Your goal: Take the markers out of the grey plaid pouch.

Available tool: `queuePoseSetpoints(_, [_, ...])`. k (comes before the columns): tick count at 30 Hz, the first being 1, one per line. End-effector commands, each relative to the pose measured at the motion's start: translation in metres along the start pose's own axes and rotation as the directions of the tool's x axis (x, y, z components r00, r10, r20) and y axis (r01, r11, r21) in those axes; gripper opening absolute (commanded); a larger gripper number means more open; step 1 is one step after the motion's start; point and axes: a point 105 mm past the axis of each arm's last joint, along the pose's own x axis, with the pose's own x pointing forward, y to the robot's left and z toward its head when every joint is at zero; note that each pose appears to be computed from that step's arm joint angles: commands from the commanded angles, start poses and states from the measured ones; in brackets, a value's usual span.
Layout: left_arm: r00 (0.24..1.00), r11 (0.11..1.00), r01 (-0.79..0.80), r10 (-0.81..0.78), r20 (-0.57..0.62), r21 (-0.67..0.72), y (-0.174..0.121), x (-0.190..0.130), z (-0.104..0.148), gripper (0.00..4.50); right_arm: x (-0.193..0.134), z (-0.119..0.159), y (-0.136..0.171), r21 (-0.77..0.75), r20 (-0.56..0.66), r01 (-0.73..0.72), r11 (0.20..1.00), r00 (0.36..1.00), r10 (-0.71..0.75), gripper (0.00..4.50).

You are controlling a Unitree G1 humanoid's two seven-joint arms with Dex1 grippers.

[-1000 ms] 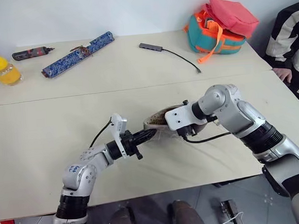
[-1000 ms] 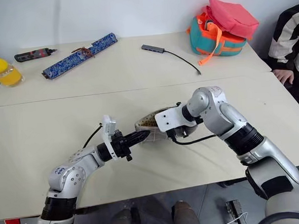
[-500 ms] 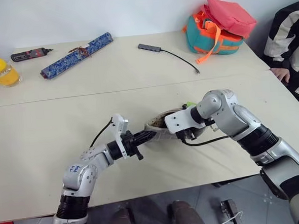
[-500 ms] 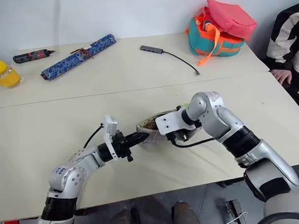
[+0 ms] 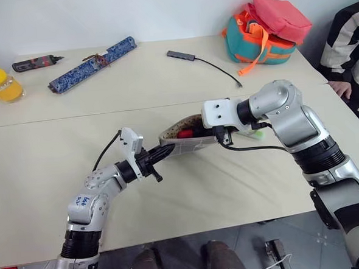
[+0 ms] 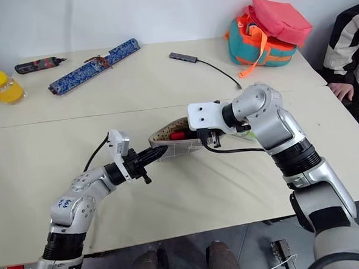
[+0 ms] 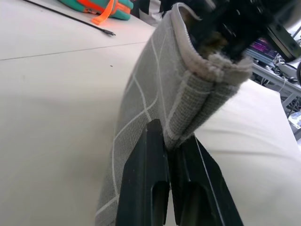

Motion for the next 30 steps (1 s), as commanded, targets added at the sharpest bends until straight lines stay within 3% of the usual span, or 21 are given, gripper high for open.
queuePoseSetpoints(1, [0.995, 0.989, -0.072, 0.063, 0.074, 0.130, 0.015, 0.000, 0.025, 0.00, -0.011, 0.025, -0.009, 0.030, 0.149, 0.044, 0.999, 0.988, -0.048, 0.56])
queuePoseSetpoints(4, [0.995, 0.961, -0.099, 0.089, 0.053, 0.259, 0.026, -0.007, 0.030, 0.00, -0.017, 0.034, -0.023, 0.011, 0.205, 0.126, 0.992, 0.971, -0.126, 0.56])
queuePoseSetpoints(6, [0.989, 0.948, -0.142, 0.128, 0.067, 0.286, 0.036, -0.014, 0.036, 0.00, -0.024, 0.052, -0.031, 0.050, 0.311, 0.156, 0.986, 0.936, -0.164, 0.56])
queuePoseSetpoints(10, [0.977, 0.904, -0.213, 0.194, 0.088, 0.371, 0.052, -0.030, 0.047, 0.00, -0.040, 0.103, -0.036, 0.079, 0.555, 0.171, 0.982, 0.811, -0.186, 0.56])
queuePoseSetpoints(14, [0.950, 0.838, -0.311, 0.280, 0.136, 0.449, 0.066, -0.046, 0.058, 0.00, -0.044, 0.108, -0.041, 0.119, 0.596, 0.211, 0.970, 0.767, -0.240, 0.56])
queuePoseSetpoints(20, [0.856, 0.507, -0.446, 0.484, 0.185, 0.738, 0.092, -0.109, 0.094, 0.00, -0.017, 0.021, -0.020, 0.000, 0.229, 0.216, 0.976, 0.950, -0.210, 0.56])
queuePoseSetpoints(22, [0.818, 0.419, -0.457, 0.545, 0.185, 0.784, 0.096, -0.130, 0.098, 0.00, -0.012, -0.004, -0.011, -0.005, 0.138, 0.208, 0.978, 0.969, -0.205, 0.56])
queuePoseSetpoints(24, [0.778, 0.326, -0.434, 0.606, 0.167, 0.840, 0.097, -0.150, 0.097, 0.00, -0.007, -0.023, -0.004, 0.084, 0.100, 0.215, 0.973, 0.970, -0.223, 0.56])
queuePoseSetpoints(27, [0.739, 0.262, -0.402, 0.659, 0.142, 0.877, 0.092, -0.164, 0.082, 0.00, 0.000, -0.059, 0.014, 0.130, -0.026, 0.210, 0.969, 0.978, -0.208, 0.56])
queuePoseSetpoints(30, [0.715, 0.252, -0.379, 0.690, 0.109, 0.890, 0.087, -0.169, 0.063, 0.00, 0.003, -0.069, 0.025, 0.148, -0.052, 0.195, 0.970, 0.981, -0.189, 0.56])
